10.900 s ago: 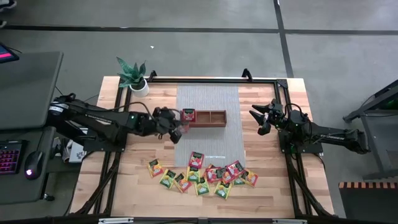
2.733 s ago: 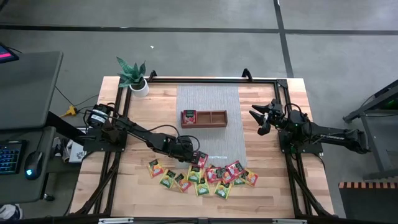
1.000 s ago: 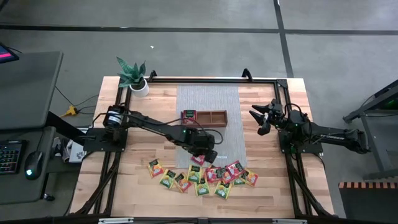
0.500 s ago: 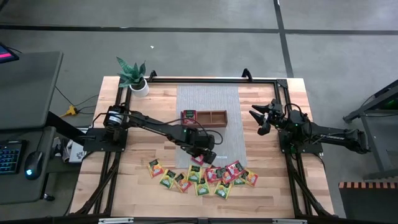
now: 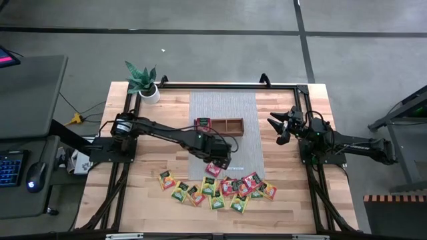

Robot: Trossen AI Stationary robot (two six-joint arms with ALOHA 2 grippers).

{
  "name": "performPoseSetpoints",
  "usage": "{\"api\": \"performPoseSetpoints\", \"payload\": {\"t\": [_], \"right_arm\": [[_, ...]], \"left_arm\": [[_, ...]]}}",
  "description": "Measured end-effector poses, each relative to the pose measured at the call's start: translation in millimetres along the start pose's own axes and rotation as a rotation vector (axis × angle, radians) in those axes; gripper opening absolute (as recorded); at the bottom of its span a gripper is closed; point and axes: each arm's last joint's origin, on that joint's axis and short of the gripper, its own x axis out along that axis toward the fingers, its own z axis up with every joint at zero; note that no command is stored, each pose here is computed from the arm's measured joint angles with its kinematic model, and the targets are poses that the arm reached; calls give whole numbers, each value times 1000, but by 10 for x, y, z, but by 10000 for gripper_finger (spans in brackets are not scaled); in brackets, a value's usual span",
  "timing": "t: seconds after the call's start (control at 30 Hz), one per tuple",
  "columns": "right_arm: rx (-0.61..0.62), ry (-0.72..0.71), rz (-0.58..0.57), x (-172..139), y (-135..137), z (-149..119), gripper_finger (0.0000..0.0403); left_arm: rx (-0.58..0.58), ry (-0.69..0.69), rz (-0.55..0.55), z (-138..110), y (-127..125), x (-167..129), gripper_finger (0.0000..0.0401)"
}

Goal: Pick & Place Tea
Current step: Put the red tea bag into the left section of the wooden organizer

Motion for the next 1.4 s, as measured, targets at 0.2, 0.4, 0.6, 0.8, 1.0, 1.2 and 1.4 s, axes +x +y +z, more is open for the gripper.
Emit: {"api": "performPoseSetpoints", "payload": {"t": [0.2,0.4,0.6,0.8,1.0,1.2,1.4], "right_arm": [[0,1,0,0,0,-1,165],[0,0,0,0,0,0,165],[0,0,-1,1,0,0,165],[0,2,-1,0,0,-2,165],[0,1,0,0,0,-1,165],[0,0,0,0,0,0,165],[0,1,0,1,0,-1,165]], "left_arm": [[4,57,102,-1,-86,256,278],[28,84,143,35,-227,387,278],[42,70,102,55,-281,371,278],[42,63,103,58,-280,374,278],[49,57,110,84,-266,378,278],[56,85,111,93,-267,514,278],[55,138,132,63,-249,678,278]]}}
